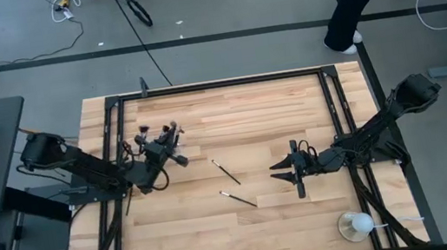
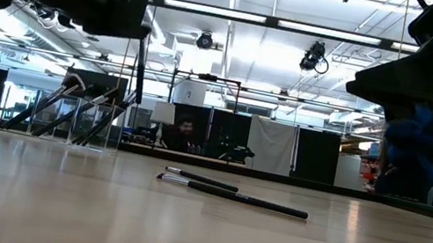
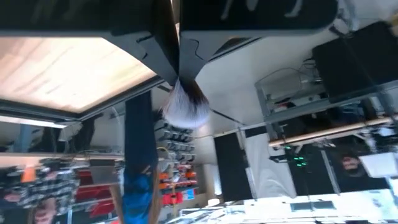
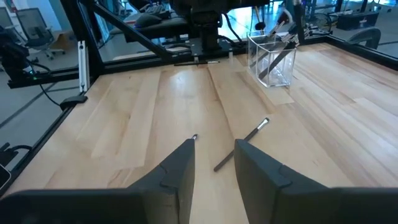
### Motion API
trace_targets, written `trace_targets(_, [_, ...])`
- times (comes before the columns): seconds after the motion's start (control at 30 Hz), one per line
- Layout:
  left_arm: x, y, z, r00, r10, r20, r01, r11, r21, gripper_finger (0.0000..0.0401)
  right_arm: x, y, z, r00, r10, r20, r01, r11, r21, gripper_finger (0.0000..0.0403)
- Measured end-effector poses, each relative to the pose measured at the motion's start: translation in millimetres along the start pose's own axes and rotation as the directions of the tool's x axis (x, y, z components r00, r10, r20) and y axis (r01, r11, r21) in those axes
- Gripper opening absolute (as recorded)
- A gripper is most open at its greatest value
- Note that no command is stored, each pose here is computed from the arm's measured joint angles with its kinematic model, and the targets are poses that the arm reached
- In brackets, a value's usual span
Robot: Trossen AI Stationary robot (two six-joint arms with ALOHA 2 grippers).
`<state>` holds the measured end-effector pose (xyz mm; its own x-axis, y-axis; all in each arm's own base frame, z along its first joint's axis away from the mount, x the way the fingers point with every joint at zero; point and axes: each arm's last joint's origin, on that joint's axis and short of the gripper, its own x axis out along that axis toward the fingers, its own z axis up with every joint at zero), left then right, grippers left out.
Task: Put items in baskets/containers
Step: Put the powder brush into the transparent organizer
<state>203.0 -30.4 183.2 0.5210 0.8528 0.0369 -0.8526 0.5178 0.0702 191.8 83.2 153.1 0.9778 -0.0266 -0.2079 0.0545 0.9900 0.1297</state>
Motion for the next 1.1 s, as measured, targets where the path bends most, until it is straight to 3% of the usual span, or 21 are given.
trace_targets(0.2, [-13.2, -13.8, 23.7, 0.993, 0.113, -0.03, -0.109, 0.988, 0.113, 0.0, 0.0, -0.1, -0.1, 1.0, -0.001, -0.001, 0.001, 1.0, 0.007, 0.0113])
trace_targets(0.43, [-27.7, -27.8, 47.9, 0.995, 0.094, -0.043, -0.088, 0.988, 0.13, 0.0, 0.0, -0.1, -0.1, 1.0, -0.001, -0.001, 0.001, 1.0, 0.007, 0.0113])
trace_targets(0.93, [-24.5, -11.0, 16.4, 0.991, 0.124, -0.046, -0.124, 0.992, 0.013, 0.0, 0.0, -0.1, -0.1, 1.0, -0.001, -0.001, 0.001, 1.0, 0.007, 0.0113])
trace_targets(1.1, [-24.7, -9.7, 17.5, 0.991, 0.124, -0.046, -0.126, 0.991, -0.042, 0.0, 0.0, -0.1, -0.1, 1.0, -0.001, -0.001, 0.001, 1.0, 0.007, 0.0113])
